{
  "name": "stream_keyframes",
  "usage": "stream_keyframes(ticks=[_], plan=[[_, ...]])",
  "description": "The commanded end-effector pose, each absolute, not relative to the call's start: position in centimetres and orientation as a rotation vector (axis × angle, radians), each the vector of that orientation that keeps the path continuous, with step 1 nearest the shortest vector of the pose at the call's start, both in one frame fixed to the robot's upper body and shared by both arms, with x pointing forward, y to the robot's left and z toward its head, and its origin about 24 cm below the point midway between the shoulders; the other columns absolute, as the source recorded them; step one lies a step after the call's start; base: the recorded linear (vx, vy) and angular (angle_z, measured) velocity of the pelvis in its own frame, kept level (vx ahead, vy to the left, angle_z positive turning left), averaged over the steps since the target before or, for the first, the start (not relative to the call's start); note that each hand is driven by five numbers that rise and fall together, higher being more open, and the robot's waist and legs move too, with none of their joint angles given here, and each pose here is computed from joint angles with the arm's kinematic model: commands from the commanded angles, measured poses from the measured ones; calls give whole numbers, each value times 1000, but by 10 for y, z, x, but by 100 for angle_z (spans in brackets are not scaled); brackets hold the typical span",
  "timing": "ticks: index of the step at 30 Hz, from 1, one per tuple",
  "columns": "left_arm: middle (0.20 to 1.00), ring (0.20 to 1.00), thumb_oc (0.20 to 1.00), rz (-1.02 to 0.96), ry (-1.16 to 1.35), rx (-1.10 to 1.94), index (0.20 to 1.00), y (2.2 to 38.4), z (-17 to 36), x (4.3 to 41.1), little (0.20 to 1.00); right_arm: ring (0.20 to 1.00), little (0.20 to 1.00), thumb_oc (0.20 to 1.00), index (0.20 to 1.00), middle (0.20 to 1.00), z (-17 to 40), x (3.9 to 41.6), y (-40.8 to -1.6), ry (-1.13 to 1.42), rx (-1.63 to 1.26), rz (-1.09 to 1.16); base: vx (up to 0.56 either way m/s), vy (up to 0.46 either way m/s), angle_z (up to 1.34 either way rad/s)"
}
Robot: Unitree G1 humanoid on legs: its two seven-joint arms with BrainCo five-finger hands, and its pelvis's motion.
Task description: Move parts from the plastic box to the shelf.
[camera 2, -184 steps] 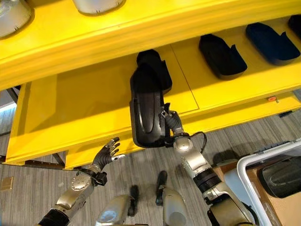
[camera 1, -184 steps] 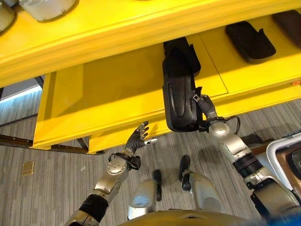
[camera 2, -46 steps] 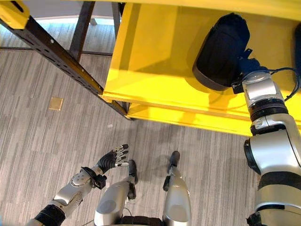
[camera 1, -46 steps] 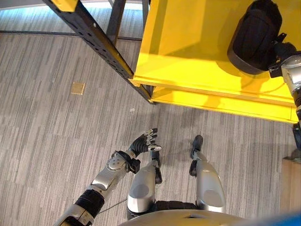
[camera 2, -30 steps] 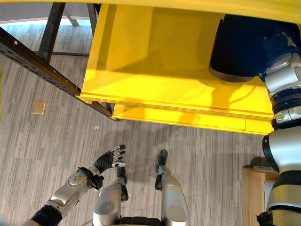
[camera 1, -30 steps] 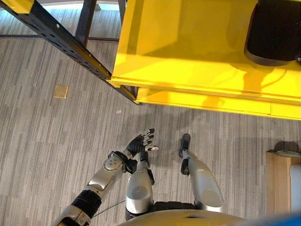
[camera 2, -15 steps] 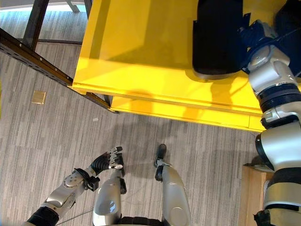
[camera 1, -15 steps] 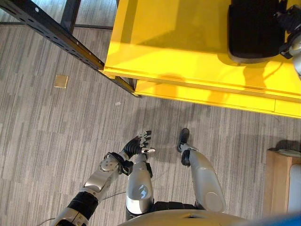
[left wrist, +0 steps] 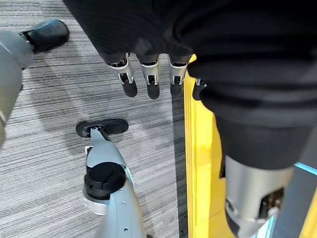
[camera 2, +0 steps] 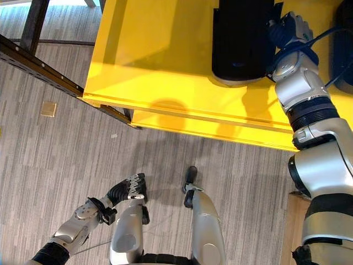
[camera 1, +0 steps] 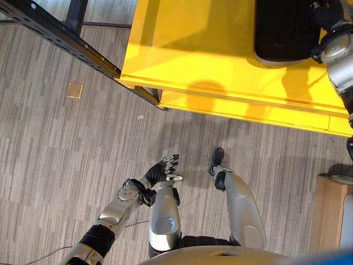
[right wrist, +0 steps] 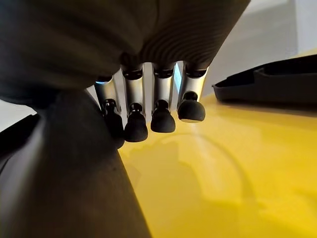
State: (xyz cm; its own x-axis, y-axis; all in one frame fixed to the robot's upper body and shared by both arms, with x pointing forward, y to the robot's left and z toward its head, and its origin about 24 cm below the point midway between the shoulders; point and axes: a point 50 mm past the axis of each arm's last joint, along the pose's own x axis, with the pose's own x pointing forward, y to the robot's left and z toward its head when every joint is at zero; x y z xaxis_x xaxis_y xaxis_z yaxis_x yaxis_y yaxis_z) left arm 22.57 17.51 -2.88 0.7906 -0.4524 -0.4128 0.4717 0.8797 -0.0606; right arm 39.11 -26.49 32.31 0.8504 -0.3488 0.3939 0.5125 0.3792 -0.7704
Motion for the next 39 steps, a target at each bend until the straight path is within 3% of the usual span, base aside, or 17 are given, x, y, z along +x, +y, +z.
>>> stream_keyframes(ticks=[1,21,39], plan=[[1000,1000,1000,-558,449,70,1000,171,-34,212,1000,200,200,200,200,200,377,375,-259,-398,-965,-653,49,-10,7],[1000,1000,1000,-537,493,60,1000,178,-50,203,1000,200,200,200,200,200,371,374,-271,-357,-843,-723,59,-28,2],[1000,1000,1000,-529,465,38,1000,175,-49,202,1000,200,200,200,200,200,366,374,-282,-285,-972,-741,-1,0,1]])
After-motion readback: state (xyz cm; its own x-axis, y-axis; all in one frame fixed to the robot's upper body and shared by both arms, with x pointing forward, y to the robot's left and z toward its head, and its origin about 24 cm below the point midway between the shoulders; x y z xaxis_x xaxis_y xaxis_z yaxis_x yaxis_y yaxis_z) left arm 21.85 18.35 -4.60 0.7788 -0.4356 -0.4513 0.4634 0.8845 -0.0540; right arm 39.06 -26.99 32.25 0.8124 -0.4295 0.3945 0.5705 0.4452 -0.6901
